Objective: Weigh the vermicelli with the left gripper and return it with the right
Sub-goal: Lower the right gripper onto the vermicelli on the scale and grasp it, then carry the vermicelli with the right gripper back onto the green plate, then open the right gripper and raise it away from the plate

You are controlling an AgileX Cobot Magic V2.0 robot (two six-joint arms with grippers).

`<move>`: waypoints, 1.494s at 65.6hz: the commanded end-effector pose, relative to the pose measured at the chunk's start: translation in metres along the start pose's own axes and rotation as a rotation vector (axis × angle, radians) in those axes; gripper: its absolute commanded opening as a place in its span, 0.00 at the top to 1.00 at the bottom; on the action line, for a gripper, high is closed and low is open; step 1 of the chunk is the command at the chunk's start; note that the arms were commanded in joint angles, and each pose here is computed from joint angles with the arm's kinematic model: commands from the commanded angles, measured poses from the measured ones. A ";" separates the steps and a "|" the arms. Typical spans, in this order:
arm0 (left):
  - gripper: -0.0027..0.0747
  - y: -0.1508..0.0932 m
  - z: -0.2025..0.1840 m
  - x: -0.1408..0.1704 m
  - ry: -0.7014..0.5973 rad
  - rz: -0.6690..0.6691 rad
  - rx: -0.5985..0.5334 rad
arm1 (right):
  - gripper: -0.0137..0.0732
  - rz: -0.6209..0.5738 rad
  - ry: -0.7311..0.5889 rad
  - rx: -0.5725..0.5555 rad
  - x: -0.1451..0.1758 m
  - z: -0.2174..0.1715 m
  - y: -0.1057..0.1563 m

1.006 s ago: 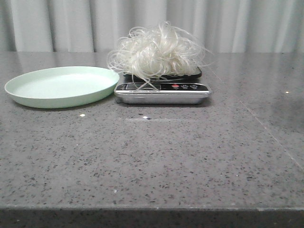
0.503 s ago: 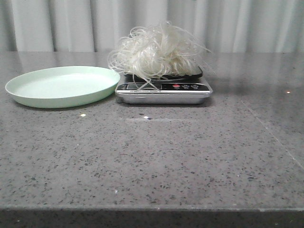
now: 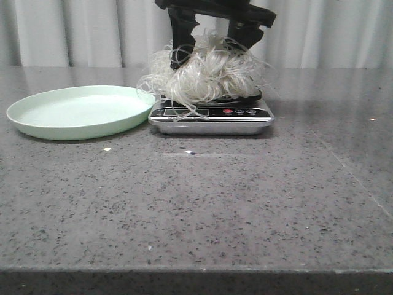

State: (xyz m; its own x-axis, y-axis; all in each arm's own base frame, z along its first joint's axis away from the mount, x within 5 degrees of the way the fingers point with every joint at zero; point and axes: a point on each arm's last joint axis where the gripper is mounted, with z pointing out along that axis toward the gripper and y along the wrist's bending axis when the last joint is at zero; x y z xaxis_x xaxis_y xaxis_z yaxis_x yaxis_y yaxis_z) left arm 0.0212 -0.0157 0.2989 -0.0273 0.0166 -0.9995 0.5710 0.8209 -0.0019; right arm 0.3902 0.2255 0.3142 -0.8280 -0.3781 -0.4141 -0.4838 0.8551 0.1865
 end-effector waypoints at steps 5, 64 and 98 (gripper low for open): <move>0.80 0.000 -0.001 -0.015 -0.095 -0.002 0.000 | 0.68 -0.044 -0.077 -0.028 -0.008 -0.048 0.014; 0.80 0.000 -0.001 -0.015 -0.095 -0.002 0.000 | 0.16 -0.150 -0.293 -0.250 -0.034 -0.039 0.109; 0.80 0.000 -0.001 -0.015 -0.095 -0.002 0.000 | 0.16 -0.182 -0.443 -0.035 0.013 -0.157 0.074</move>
State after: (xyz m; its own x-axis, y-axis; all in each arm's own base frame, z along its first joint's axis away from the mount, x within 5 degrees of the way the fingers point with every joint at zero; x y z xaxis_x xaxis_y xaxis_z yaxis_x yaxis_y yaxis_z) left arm 0.0212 -0.0157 0.2989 -0.0273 0.0166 -0.9995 0.5710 0.8209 -0.0019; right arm 0.3216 0.2554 0.4231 -0.6272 -0.3835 -0.6779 -0.6330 0.7582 0.1567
